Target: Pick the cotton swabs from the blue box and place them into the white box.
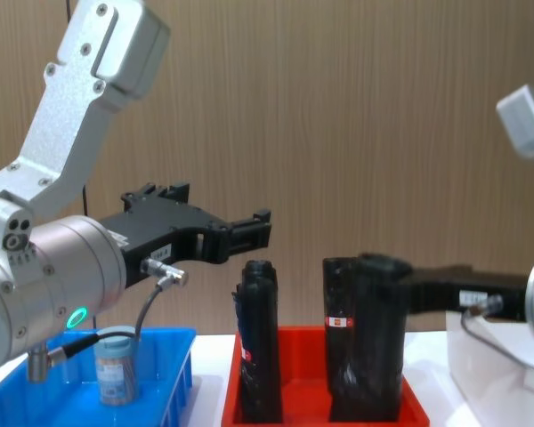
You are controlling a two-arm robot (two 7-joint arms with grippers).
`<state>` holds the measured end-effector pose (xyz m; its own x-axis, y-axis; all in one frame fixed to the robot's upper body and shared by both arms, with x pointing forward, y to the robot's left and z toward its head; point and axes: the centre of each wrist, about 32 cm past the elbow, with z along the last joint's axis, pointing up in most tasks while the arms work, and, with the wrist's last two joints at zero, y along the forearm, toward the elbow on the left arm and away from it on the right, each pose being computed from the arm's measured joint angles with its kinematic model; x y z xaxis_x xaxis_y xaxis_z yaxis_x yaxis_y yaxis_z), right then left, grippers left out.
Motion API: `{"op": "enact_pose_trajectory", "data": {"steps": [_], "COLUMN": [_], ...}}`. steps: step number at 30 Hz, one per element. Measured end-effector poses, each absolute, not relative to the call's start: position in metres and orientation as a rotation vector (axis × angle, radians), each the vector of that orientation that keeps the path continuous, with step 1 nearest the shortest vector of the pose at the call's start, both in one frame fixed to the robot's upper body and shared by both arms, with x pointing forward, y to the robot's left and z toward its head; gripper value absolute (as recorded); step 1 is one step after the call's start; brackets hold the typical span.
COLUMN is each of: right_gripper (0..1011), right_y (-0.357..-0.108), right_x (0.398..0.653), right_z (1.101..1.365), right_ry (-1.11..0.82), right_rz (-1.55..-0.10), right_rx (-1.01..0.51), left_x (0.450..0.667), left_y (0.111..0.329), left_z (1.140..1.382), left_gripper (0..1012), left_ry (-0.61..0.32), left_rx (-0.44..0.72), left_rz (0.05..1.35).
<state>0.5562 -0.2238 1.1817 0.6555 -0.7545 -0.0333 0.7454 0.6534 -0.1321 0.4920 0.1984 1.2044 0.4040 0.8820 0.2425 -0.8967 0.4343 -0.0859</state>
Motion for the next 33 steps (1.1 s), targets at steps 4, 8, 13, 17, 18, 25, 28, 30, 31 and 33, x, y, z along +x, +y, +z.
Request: {"op": "enact_pose_trajectory", "data": {"steps": [4, 8, 13, 17, 18, 25, 28, 30, 31, 33], "right_gripper": [388, 369, 360, 360, 363, 360, 360, 363, 360, 360], "right_y": [-0.226, -0.231, -0.238, -0.247, -0.25, -0.265, -0.274, -0.277, -0.279, -0.285], "right_x": [0.554, 0.553, 0.552, 0.551, 0.551, 0.552, 0.553, 0.554, 0.555, 0.556], "right_z": [1.194, 1.207, 1.221, 1.233, 1.236, 1.247, 1.251, 1.252, 1.252, 1.251], "right_ry": [0.054, 0.018, -0.019, -0.055, -0.065, -0.109, -0.131, -0.137, -0.14, -0.146], "right_rz": [-0.863, -0.88, -0.911, -0.955, -0.97, -1.041, -1.086, -1.102, -1.111, -1.136], "right_rx": [-0.087, -0.068, -0.046, -0.034, -0.031, -0.035, -0.047, -0.055, -0.06, -0.074], "left_x": [0.492, 0.492, 0.492, 0.492, 0.492, 0.492, 0.492, 0.492, 0.492, 0.492], "left_y": [0.198, 0.198, 0.198, 0.198, 0.198, 0.198, 0.198, 0.198, 0.198, 0.198], "left_z": [1.204, 1.204, 1.204, 1.204, 1.204, 1.204, 1.204, 1.204, 1.204, 1.204], "left_gripper": [1004, 1004, 1004, 1004, 1004, 1004, 1004, 1004, 1004, 1004], "left_ry": [-0.268, -0.268, -0.268, -0.268, -0.268, -0.268, -0.268, -0.268, -0.268, -0.268], "left_rx": [0.061, 0.061, 0.061, 0.061, 0.061, 0.061, 0.061, 0.061, 0.061, 0.061], "left_rz": [1.124, 1.124, 1.124, 1.124, 1.124, 1.124, 1.124, 1.124, 1.124, 1.124]}}
